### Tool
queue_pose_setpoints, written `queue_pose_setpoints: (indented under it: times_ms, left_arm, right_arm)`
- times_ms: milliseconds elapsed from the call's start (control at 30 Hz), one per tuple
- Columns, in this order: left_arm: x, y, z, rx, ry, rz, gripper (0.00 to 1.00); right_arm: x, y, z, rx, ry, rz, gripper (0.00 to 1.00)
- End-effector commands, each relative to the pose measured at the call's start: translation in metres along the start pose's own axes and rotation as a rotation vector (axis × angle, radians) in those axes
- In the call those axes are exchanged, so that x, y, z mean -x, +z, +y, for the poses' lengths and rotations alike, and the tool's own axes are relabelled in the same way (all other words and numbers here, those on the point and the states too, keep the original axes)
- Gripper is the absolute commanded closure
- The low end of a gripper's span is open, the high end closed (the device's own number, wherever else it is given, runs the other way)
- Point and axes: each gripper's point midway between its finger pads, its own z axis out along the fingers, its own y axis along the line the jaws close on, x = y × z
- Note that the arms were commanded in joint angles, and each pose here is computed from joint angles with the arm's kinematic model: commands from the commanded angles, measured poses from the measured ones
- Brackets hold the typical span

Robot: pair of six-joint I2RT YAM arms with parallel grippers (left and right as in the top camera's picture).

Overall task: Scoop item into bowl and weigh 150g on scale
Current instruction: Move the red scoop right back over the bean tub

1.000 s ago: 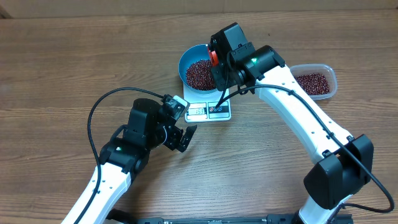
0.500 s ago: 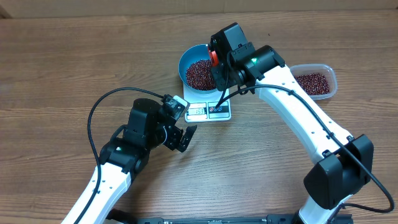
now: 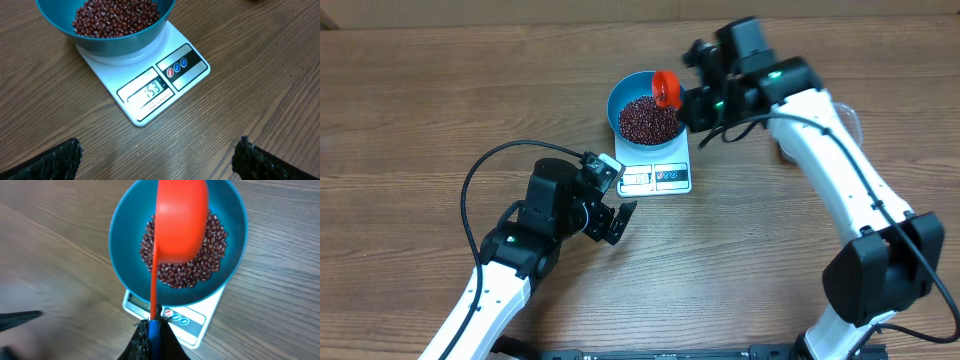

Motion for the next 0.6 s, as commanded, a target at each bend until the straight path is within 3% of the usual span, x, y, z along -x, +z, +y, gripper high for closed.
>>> queue_pose_setpoints:
  times_ms: [0,267,467,567]
  left_arm:
    - [0.009,-0.002,0.000,-0.006,-0.008,-0.019,0.00]
    - [0.009,-0.002,0.000,-0.006,-0.008,-0.019,0.01]
    - [0.009,-0.002,0.000,-0.006,-0.008,-0.019,0.00]
    - [0.009,-0.002,0.000,-0.006,-0.008,-0.019,0.00]
  right_arm:
    - [0.017,-0.043,0.023,0.277,-0.002,-0.080,0.96]
    - [0.011,-0.123,-0.021,0.440,0.082,-0.204,0.96]
    - [-0.014,-0.166,-0.089,0.344,0.231,-0.263,0.96]
    - [-0.035,-0.175,-0.132,0.203,0.331,-0.244,0.96]
